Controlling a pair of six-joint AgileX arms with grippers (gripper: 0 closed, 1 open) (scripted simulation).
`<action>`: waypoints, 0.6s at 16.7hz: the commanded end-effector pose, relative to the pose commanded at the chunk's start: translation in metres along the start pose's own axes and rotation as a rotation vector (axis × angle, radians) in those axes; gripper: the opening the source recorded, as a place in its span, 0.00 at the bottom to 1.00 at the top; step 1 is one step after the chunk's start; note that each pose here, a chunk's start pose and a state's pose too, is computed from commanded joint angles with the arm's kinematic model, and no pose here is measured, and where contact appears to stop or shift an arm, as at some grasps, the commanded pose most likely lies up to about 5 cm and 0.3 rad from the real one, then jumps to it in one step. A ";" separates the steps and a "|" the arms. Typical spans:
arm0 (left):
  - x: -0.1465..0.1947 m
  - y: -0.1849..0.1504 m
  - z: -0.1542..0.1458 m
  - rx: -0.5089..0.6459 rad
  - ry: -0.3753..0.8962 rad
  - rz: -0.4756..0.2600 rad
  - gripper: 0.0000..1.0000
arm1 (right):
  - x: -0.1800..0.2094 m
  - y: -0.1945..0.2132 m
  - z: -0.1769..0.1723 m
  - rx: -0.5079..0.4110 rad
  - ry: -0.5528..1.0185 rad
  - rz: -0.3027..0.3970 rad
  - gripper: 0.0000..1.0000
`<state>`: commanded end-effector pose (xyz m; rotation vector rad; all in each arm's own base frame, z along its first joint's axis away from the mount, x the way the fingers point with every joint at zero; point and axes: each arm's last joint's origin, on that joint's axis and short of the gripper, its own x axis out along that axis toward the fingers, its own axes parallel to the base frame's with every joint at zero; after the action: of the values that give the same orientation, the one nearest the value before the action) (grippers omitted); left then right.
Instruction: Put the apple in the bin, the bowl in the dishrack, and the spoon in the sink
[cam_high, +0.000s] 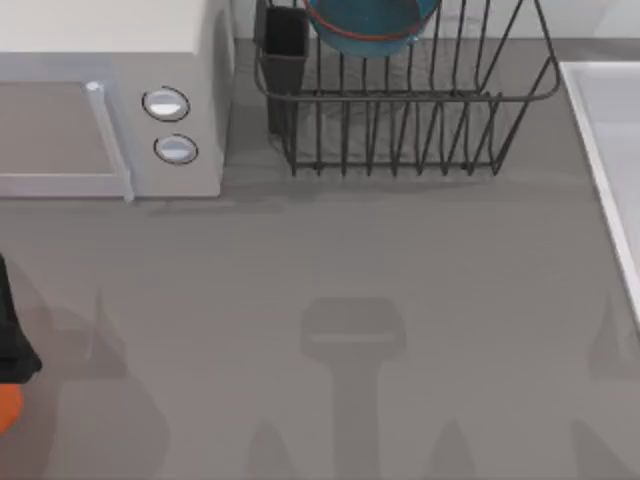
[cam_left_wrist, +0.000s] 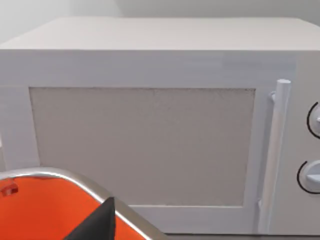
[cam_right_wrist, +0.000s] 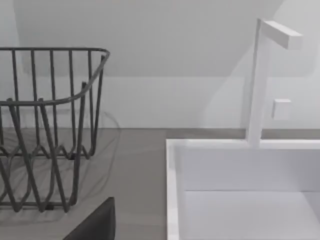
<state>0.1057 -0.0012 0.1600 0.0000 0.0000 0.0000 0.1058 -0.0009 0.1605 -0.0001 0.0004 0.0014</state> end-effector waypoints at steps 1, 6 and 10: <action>0.000 0.000 0.000 0.000 0.000 0.000 1.00 | 0.000 0.000 0.000 0.000 0.000 0.000 1.00; 0.000 0.000 0.000 0.000 0.000 0.000 1.00 | 0.003 0.000 0.008 -0.155 0.134 0.008 1.00; 0.000 0.000 0.000 0.000 0.000 0.000 1.00 | 0.011 -0.002 0.017 -0.460 0.376 0.071 1.00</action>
<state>0.1057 -0.0012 0.1600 0.0000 0.0000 0.0000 0.1170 -0.0029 0.1772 -0.4605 0.3759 0.0722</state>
